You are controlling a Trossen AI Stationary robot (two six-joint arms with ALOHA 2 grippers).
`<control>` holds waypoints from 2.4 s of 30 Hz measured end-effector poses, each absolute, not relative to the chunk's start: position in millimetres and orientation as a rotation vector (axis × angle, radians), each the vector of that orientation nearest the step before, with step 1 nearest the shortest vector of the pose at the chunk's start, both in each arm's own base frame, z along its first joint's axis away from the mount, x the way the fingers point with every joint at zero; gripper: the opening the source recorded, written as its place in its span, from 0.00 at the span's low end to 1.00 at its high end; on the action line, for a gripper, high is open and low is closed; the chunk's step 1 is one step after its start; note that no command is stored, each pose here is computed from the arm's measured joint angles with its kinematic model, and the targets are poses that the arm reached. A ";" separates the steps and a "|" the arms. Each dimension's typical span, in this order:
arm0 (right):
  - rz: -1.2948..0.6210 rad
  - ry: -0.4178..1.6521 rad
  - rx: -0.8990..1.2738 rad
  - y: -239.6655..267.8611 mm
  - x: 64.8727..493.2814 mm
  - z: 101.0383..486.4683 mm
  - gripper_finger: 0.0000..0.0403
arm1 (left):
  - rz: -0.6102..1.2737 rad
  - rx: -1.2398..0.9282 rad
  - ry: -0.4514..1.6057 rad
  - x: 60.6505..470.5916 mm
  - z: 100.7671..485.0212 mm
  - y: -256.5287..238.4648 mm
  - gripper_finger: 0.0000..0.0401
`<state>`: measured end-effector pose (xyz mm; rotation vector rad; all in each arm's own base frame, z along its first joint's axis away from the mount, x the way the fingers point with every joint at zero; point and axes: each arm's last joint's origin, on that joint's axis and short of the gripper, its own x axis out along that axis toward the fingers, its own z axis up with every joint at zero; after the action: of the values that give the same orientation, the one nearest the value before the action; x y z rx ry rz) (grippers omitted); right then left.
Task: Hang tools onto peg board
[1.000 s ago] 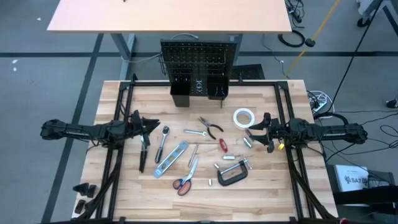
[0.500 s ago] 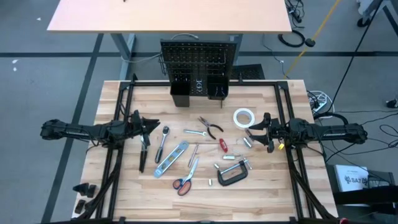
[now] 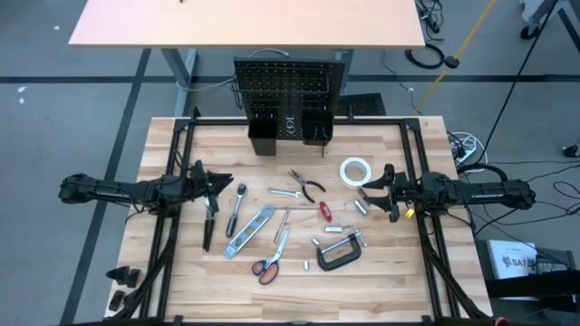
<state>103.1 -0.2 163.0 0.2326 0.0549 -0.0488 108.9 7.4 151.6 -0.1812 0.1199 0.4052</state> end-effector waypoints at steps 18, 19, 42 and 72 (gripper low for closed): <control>-0.049 0.055 0.233 -0.3 103.1 162.9 0.53 | 0.405 -0.181 0.120 108.9 151.7 7.4 0.18; -0.049 0.055 0.232 -0.3 103.1 162.9 0.53 | 0.405 -0.181 0.120 108.9 151.6 7.3 0.18; -0.049 0.055 0.233 -0.2 103.1 163.0 0.53 | 0.405 -0.181 0.120 108.9 151.6 7.3 0.18; -0.048 0.056 0.207 -0.2 103.1 163.0 0.53 | 0.405 -0.181 0.120 108.9 151.6 7.4 0.18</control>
<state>103.1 -0.2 163.0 0.2071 0.0555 -0.0480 108.9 7.4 151.6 -0.1813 0.1200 0.4053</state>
